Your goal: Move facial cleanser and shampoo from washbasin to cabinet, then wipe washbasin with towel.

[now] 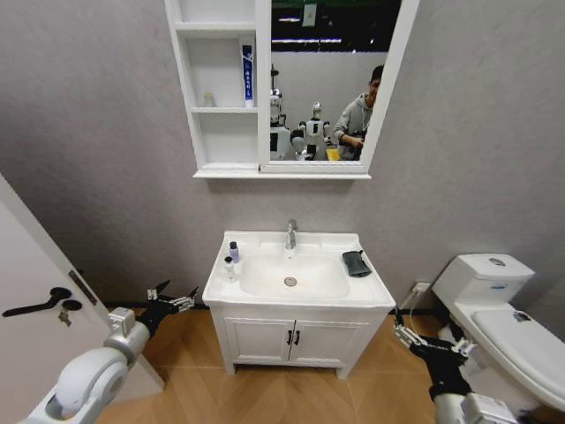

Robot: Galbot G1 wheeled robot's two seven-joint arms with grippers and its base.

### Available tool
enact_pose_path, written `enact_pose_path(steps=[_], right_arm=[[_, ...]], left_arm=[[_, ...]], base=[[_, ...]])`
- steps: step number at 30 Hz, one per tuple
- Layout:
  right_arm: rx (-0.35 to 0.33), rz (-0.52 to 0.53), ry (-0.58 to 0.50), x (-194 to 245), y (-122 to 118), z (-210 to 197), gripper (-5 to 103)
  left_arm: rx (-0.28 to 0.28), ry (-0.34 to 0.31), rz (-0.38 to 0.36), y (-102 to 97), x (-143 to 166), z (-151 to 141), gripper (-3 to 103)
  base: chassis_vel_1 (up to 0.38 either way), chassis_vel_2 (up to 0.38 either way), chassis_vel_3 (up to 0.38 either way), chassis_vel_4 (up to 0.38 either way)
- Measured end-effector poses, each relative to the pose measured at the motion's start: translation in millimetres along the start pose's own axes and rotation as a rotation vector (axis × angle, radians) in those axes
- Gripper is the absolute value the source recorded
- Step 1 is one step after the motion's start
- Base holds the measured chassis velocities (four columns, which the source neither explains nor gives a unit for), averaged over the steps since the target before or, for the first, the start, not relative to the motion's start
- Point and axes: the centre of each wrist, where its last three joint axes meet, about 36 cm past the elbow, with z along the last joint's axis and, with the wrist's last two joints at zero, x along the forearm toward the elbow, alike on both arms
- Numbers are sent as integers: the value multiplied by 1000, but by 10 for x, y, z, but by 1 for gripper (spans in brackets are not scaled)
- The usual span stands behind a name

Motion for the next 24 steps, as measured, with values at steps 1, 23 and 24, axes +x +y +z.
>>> enact_pose_path(steps=[1,23,24], right_arm=[[-3,-7,-5,-2,-1,3,100],[18,-59,-9,29,24,54,100],[18,-59,-9,29,24,54,100]], left_arm=[[-2,-1,5,-17,10,-12,100],[56,27,-3,-349,152,269,100],[56,27,-3,-349,152,269,100]], base=[[0,0,0,0],[-76,78,83,-80],[-133,88,126,-93]])
